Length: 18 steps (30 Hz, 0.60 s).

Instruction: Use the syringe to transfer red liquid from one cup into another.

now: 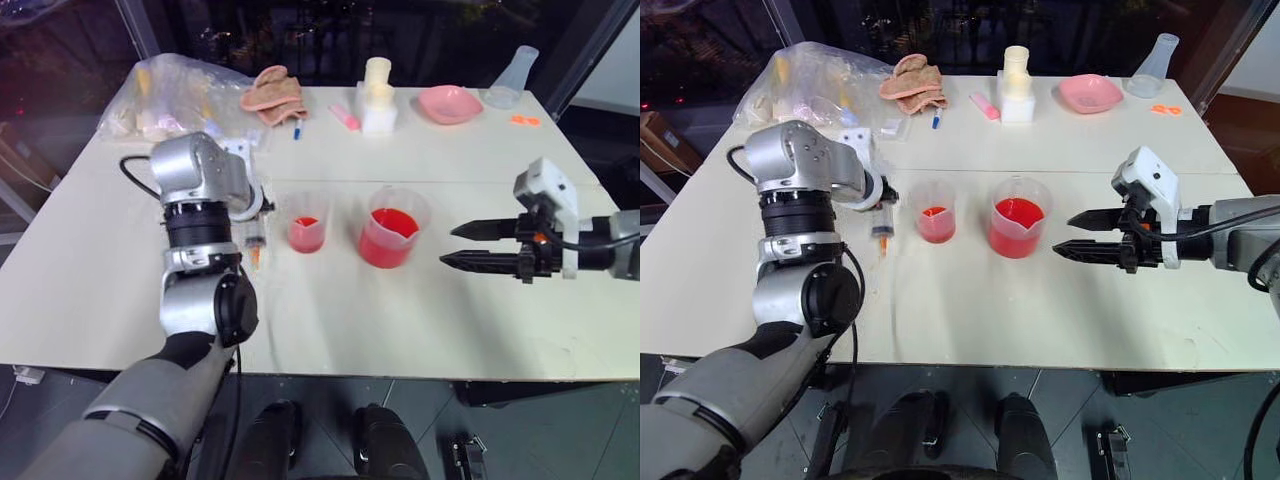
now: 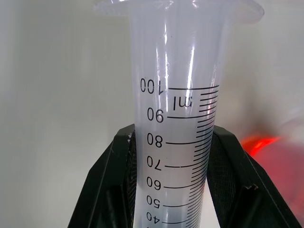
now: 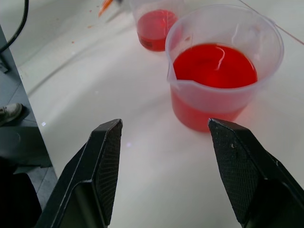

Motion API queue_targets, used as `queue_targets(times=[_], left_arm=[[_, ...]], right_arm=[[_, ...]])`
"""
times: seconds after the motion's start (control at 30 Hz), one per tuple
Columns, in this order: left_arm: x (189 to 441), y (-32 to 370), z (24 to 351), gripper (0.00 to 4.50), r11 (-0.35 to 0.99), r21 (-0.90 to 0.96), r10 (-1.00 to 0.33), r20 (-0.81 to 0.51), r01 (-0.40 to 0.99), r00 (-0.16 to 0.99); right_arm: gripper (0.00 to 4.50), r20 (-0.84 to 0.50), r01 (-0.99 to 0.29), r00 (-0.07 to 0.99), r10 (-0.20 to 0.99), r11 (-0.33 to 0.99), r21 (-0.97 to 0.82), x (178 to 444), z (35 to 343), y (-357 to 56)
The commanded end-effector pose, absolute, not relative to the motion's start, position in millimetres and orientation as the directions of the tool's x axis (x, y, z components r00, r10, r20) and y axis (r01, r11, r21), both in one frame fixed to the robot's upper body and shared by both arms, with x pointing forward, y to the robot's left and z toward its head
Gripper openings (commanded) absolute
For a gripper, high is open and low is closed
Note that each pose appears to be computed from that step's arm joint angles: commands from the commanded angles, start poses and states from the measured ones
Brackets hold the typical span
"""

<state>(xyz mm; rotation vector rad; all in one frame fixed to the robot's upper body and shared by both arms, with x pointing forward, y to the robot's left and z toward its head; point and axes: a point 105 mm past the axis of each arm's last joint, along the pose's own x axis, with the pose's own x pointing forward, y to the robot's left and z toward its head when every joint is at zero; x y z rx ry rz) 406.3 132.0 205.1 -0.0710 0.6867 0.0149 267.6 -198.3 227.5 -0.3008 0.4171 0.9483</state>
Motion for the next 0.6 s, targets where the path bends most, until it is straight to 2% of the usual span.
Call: queue_targets(times=[0.03,0.1,0.3,0.47,0.6], left_arm=[[410,128,246,1.46,0.999,-0.028,-0.032,-0.422,0.022,0.906],[411,127,262,1.46,0.996,-0.088,-0.058,-0.309,0.032,0.949],[407,123,298,1.46,0.992,0.006,-0.122,-0.008,0.122,0.992],[399,108,335,1.46,0.979,0.009,-0.201,0.214,0.203,0.956],[389,95,351,1.46,0.953,0.059,-0.299,0.331,0.297,0.895]], right_arm=[[2.99,-0.452,-0.821,0.539,0.711,0.563,-0.095,259,235,-198],[2.99,-0.451,-0.819,0.537,0.713,0.568,-0.078,254,233,-198],[2.99,-0.421,-0.794,0.581,0.696,0.599,-0.105,254,235,-199],[2.99,-0.362,-0.779,0.612,0.703,0.615,-0.122,257,243,-195],[2.99,-0.293,-0.773,0.630,0.719,0.618,-0.144,259,257,-187]])
